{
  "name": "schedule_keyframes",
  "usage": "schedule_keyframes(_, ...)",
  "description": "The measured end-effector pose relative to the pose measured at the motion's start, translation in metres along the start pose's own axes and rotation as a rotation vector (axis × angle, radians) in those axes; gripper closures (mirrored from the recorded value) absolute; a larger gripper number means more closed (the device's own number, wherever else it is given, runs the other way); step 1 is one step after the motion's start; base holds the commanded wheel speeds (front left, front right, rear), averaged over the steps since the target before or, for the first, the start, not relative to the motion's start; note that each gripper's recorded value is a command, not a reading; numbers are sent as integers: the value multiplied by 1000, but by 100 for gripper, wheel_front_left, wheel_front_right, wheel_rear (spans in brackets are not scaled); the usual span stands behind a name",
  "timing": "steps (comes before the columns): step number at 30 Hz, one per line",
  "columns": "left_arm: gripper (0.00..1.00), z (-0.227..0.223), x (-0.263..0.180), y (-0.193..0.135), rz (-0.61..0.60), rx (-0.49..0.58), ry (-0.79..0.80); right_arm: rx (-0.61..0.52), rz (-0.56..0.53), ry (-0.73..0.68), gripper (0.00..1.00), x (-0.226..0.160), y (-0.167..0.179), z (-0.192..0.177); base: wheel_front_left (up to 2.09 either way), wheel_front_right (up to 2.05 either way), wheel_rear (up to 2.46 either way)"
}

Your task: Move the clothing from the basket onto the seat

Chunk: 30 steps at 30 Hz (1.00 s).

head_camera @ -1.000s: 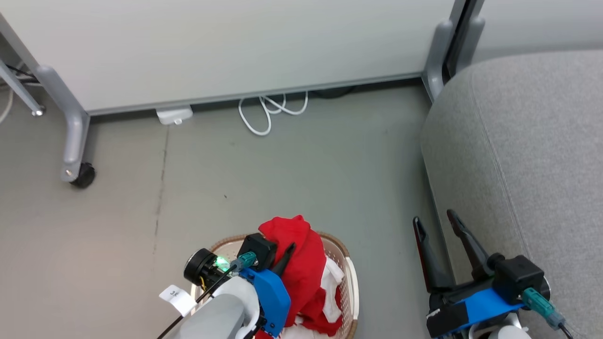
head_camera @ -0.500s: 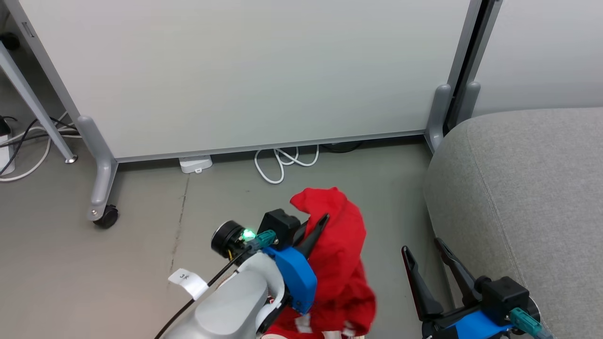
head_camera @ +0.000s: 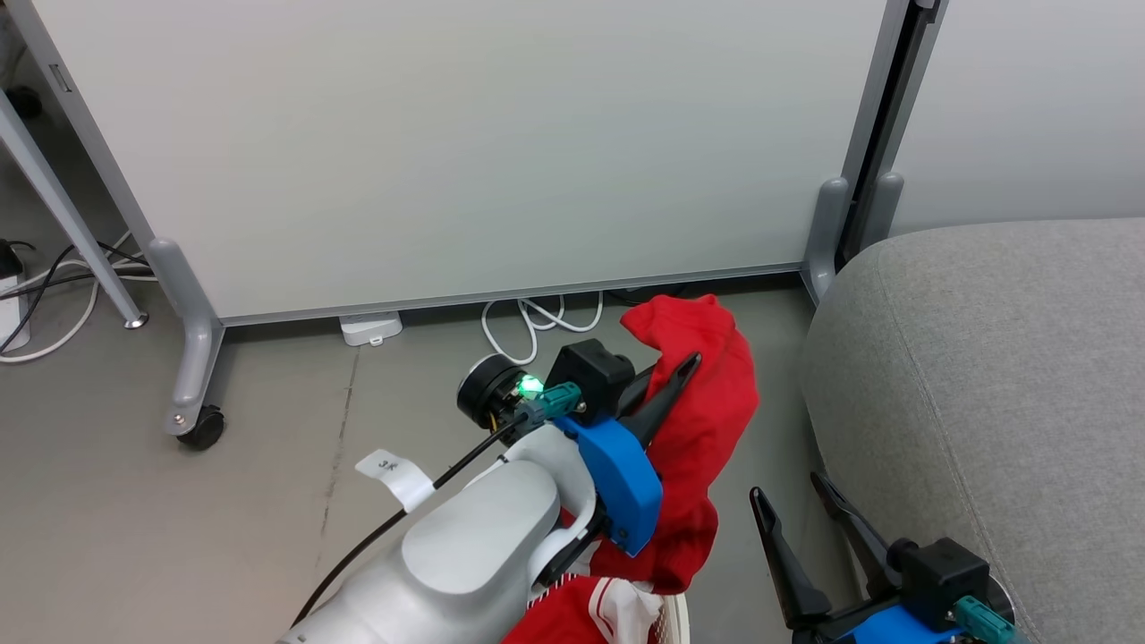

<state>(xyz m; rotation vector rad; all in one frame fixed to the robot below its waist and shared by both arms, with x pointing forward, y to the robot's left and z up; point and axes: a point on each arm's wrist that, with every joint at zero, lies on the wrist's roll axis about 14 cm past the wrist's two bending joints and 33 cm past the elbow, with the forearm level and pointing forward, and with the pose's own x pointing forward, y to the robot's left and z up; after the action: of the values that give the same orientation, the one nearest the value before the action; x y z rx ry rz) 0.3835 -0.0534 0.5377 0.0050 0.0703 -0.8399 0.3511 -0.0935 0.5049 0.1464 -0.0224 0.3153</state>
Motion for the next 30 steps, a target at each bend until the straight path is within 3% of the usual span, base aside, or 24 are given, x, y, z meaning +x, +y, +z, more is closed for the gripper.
schedule_keyframes(20, 100, 19, 15, -12, -35, -37, -20, 4, 5, 23, 0, -1, 2, -5, 0, 0, 0)
schedule_keyframes(30, 100, 19, 15, -11, -37, -34, -21, 97, 92, 119, 0, 5, 33, -22, 0, 0, 0)
